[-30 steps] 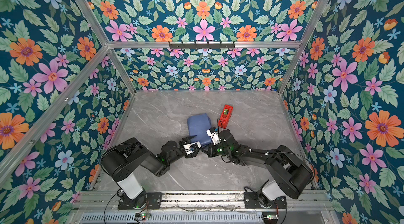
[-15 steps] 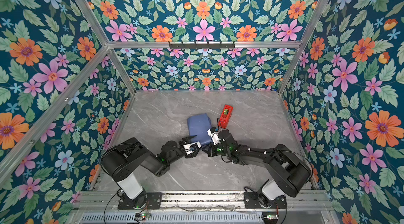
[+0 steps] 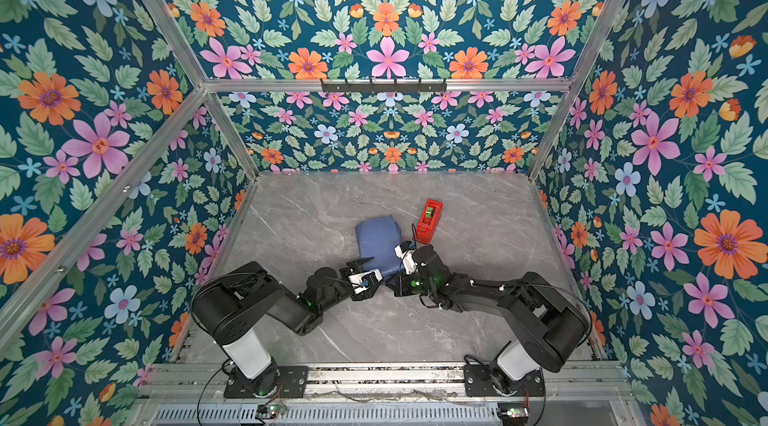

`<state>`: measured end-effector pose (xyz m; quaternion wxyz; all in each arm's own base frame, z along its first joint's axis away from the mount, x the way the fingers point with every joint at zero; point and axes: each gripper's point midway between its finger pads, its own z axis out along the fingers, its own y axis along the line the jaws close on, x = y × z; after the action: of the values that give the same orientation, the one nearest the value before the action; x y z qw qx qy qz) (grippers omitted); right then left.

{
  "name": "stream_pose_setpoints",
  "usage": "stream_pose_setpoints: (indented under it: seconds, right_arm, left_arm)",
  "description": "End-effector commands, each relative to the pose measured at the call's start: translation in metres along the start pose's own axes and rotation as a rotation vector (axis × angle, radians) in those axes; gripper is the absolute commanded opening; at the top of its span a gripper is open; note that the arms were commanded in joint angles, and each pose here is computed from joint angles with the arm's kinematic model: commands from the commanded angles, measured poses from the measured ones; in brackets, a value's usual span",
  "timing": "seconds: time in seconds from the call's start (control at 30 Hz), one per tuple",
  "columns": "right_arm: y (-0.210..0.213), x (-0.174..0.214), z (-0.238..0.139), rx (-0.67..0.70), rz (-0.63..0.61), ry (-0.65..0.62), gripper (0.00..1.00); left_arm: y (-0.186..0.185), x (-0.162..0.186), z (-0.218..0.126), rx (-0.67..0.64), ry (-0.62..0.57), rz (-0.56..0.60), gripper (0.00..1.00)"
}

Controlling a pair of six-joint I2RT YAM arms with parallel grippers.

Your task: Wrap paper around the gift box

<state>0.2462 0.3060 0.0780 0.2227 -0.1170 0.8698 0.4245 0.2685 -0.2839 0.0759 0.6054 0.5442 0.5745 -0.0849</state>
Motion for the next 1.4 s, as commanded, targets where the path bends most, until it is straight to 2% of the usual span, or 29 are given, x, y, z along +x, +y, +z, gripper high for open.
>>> stream_pose_setpoints:
  seconds: [0.0,0.9,1.37]
  right_arm:
    - [-0.003,-0.003,0.000,0.024,0.005,-0.007,0.00]
    - [-0.006,-0.015,0.005,0.057,0.068,-0.036,0.00]
    - [-0.008,-0.017,0.004,0.068,0.120,-0.055,0.12]
  left_arm:
    - [-0.007,0.007,0.001,0.033,0.026,-0.025,0.75]
    - [-0.007,0.007,0.002,0.034,0.023,-0.031,0.75]
    - [-0.007,0.006,0.003,0.035,0.022,-0.034,0.75]
